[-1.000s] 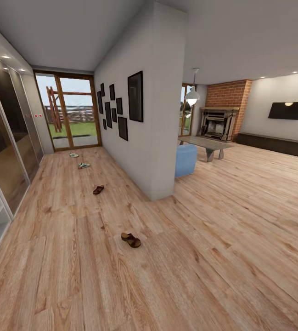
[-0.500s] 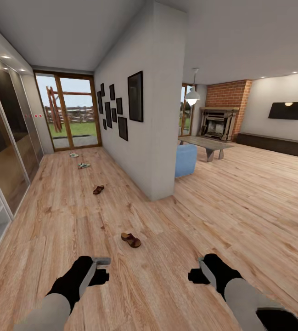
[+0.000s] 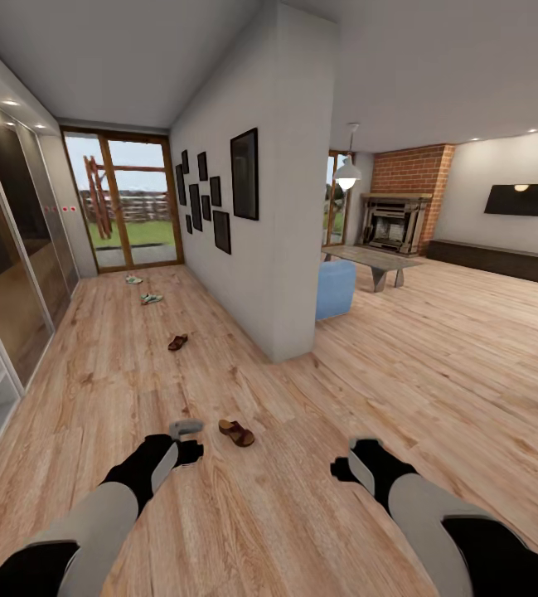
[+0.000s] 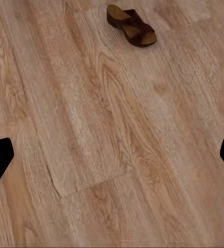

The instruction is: Pick up the two gym shoes and the two sandals from the corridor floor and place them onto the hallstand (shoe rack) in the corridor, making sure they are on the rack and not on the floor. Arrange them so the two gym shoes are next to each other and the two sandals are next to each other.

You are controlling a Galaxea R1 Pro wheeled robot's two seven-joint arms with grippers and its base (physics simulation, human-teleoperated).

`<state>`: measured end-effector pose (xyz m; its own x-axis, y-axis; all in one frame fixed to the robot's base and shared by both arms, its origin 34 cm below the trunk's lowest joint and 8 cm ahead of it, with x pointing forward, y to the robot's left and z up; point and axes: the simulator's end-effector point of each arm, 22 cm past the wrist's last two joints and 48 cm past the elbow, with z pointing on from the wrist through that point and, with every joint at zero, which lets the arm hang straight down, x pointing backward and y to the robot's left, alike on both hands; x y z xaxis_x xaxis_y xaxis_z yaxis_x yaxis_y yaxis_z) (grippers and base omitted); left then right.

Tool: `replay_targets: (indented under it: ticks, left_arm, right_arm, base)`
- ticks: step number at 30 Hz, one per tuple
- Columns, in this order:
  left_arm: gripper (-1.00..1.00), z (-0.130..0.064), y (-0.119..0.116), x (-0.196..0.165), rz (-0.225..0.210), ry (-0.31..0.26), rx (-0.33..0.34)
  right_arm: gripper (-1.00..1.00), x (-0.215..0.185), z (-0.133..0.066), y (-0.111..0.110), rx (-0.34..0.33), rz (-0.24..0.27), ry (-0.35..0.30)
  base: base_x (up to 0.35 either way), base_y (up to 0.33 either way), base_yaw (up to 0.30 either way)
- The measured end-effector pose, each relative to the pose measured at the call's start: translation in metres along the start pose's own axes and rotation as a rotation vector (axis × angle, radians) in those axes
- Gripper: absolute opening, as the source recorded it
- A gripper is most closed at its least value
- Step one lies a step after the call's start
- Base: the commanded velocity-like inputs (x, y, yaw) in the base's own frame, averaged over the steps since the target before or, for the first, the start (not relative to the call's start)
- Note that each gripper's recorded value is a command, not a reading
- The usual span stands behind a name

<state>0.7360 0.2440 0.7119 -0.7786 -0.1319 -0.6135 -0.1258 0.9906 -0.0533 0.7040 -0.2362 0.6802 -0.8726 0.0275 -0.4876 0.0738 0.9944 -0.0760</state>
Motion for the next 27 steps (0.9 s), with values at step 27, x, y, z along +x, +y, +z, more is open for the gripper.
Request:
replay_targets:
  ticks: [27]
  left_arm:
    - [1.00, 0.008, -0.006, 0.001, -0.001, 0.002, 0.014]
  right_arm:
    - [1.00, 0.006, 0.014, 0.011, -0.017, -0.004, -0.013]
  base:
    - [0.000, 0.000, 0.000]
